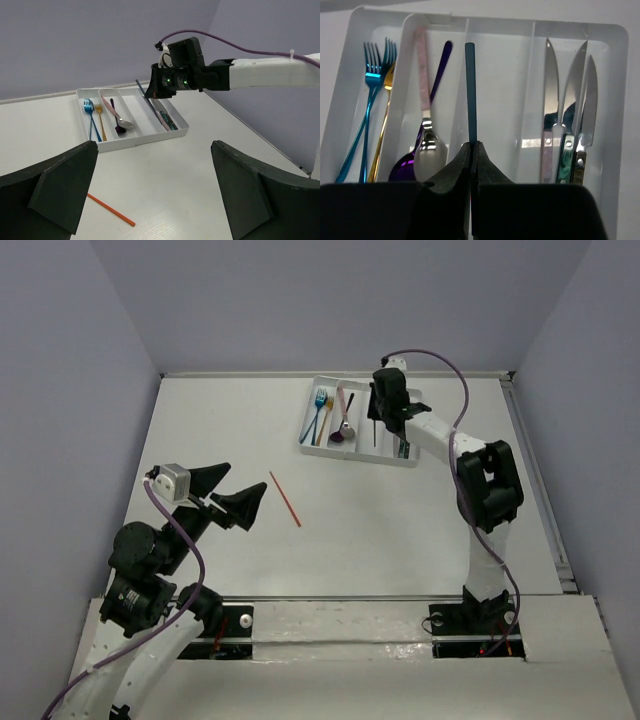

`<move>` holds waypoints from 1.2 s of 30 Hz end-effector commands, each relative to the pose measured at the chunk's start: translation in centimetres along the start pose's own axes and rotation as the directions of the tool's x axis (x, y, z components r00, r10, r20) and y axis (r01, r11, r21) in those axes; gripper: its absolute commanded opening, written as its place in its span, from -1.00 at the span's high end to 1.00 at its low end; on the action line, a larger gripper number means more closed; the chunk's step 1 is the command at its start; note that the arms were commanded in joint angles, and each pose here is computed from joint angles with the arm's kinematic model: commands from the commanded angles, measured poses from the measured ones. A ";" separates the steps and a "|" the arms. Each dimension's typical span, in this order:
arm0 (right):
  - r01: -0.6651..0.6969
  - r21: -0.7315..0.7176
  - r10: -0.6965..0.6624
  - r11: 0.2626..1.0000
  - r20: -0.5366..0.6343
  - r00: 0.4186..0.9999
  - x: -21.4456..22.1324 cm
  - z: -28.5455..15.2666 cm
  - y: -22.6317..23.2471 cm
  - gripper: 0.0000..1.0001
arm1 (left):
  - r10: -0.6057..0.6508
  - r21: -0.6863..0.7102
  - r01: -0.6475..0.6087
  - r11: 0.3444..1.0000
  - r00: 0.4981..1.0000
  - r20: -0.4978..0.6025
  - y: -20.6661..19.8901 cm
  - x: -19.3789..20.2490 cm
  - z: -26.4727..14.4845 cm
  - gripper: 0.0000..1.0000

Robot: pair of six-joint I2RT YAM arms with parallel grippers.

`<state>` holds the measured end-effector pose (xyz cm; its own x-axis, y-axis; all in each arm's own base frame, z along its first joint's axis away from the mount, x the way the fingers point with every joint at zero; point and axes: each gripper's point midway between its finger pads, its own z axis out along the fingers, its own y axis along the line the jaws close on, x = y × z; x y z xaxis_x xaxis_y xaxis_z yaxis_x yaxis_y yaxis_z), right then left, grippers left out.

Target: Sort the eating utensils into containers

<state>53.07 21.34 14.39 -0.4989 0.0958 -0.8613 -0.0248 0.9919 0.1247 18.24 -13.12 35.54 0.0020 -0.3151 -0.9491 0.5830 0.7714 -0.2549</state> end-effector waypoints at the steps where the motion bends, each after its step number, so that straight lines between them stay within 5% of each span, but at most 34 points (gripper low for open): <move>1: -0.144 -0.061 0.143 0.988 -0.011 0.990 -1.9 3.1 -0.7 1.00 | 0.013 0.023 -0.015 1.000 0.998 0.054 -0.5 -1.5 0.2 -0.98; 5: -0.165 -0.024 0.164 0.986 -0.038 0.986 -2.2 5.3 -1.8 1.00 | 0.015 0.021 -0.016 1.000 0.999 0.050 -0.4 -1.4 0.3 -0.98; 9: -0.130 0.018 0.131 0.991 -0.075 0.989 -1.5 6.5 -2.3 0.46 | 0.013 0.015 -0.014 1.000 0.999 0.050 -0.3 -1.4 0.3 -0.98; 10: -0.131 0.018 0.132 0.991 -0.068 0.989 -1.9 6.1 -2.3 0.12 | 0.013 0.016 -0.014 1.000 0.999 0.051 -0.4 -1.5 0.3 -0.98; 13: -0.128 -0.018 0.127 0.992 -0.059 0.990 -1.9 5.0 -2.1 -0.30 | 0.015 0.021 -0.016 1.000 0.999 0.050 -0.4 -1.4 0.3 -0.98; 18: -0.074 -0.222 0.073 0.972 -0.014 0.997 -3.2 -0.4 3.3 -0.27 | 0.014 0.023 -0.015 1.000 0.999 0.048 -0.5 -1.4 0.4 -0.98; 23: 0.155 -0.398 -0.188 0.904 -0.046 0.981 5.6 -6.8 13.5 -0.21 | 0.014 0.020 -0.015 1.000 0.999 0.048 -0.4 -1.4 0.4 -0.98; 29: 0.271 -0.479 -0.335 0.835 -0.051 0.941 12.7 -11.4 19.8 -0.19 | 0.015 0.001 -0.015 1.000 0.998 0.057 -0.1 -1.7 0.2 -0.98; 36: 0.358 -0.427 -0.445 0.830 -0.119 0.888 17.8 -11.5 20.9 -0.17 | 0.014 0.000 -0.014 1.000 0.998 0.064 -0.1 -1.8 0.0 -0.98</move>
<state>31.97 44.21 8.86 -0.5260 -0.3334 -0.7824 -0.6314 0.7694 0.0966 18.40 -13.10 35.44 -0.0008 -0.3137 -0.9495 0.5774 0.7751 -0.2566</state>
